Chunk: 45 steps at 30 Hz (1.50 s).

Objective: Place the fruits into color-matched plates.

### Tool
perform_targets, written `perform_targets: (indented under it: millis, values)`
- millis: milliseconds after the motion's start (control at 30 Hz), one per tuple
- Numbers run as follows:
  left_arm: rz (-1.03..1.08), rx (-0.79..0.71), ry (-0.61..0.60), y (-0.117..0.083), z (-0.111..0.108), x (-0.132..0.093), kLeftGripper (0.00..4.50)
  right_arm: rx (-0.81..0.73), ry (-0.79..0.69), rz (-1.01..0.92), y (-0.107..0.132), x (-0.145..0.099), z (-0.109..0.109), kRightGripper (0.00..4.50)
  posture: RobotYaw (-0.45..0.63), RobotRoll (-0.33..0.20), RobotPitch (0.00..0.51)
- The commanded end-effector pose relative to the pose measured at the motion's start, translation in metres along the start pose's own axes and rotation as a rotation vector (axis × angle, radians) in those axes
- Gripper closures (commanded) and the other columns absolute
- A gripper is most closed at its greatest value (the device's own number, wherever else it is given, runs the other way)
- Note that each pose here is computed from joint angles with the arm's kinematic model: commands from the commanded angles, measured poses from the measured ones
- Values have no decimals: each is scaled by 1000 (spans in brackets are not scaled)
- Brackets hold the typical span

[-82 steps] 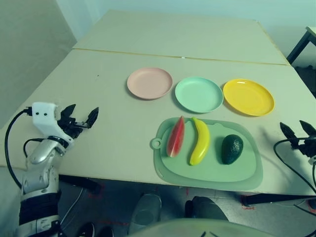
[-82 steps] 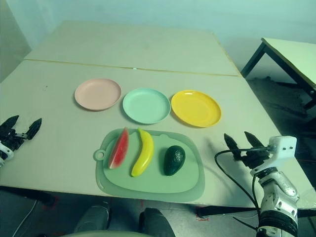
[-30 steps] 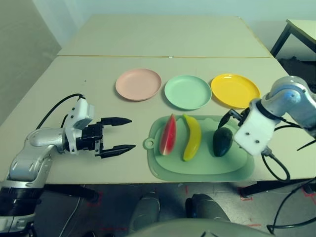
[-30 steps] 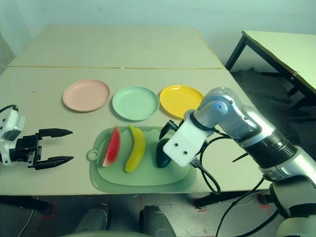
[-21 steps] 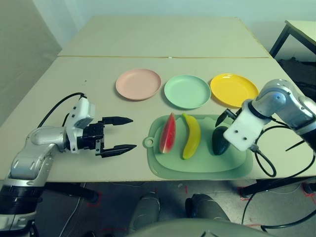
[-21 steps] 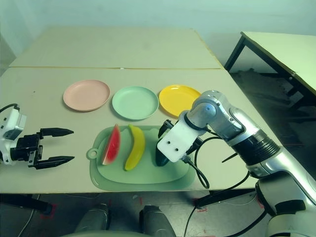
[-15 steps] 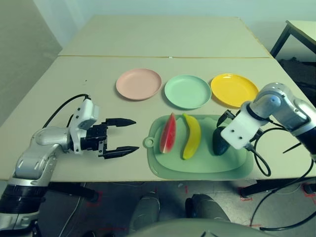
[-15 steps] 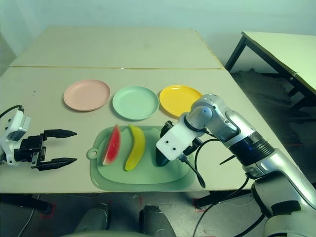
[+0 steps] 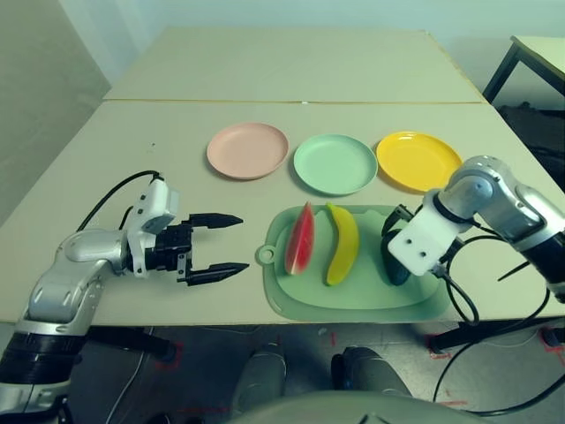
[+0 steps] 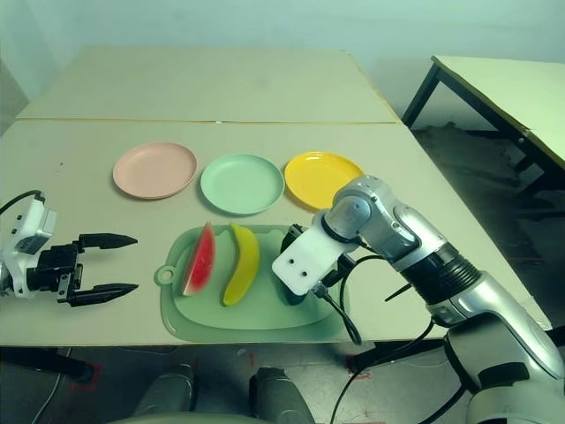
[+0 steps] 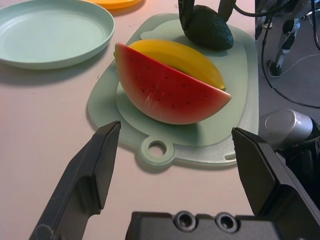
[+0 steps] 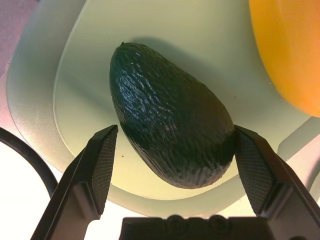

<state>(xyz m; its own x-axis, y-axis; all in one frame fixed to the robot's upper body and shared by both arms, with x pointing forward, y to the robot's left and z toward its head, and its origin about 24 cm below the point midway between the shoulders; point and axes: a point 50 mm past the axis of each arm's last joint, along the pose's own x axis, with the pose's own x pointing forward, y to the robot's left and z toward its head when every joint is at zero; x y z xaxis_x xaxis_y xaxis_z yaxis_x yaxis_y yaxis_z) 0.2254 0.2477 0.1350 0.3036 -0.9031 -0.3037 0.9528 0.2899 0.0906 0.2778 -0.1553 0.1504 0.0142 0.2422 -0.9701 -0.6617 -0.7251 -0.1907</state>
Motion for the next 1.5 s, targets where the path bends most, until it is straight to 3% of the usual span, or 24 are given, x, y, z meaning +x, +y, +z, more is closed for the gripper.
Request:
perform_targets:
  millis: [33,333,467,533,600,1133,1500]
  values:
    - [-16,1,9,-4,-1,4,0,1,-8,0,2,-1,1,44,66,0,79]
    - [-19,4,8,-3,1,6,0,6,-3,-2,2,-2,0,44,60,0,74]
    - [-23,5,4,-3,2,8,0,13,0,1,3,-2,-1,811,55,0,75]
    - [-23,6,3,-2,3,9,0,17,4,2,4,-2,-2,684,55,0,75]
    - [-23,7,1,-2,3,10,0,20,6,4,4,-1,-3,58,55,0,75]
    - [-27,9,8,-2,0,8,0,29,24,7,3,0,-9,58,56,0,73]
    - [-37,16,6,-2,3,12,0,74,122,44,16,-16,-28,58,42,0,70]
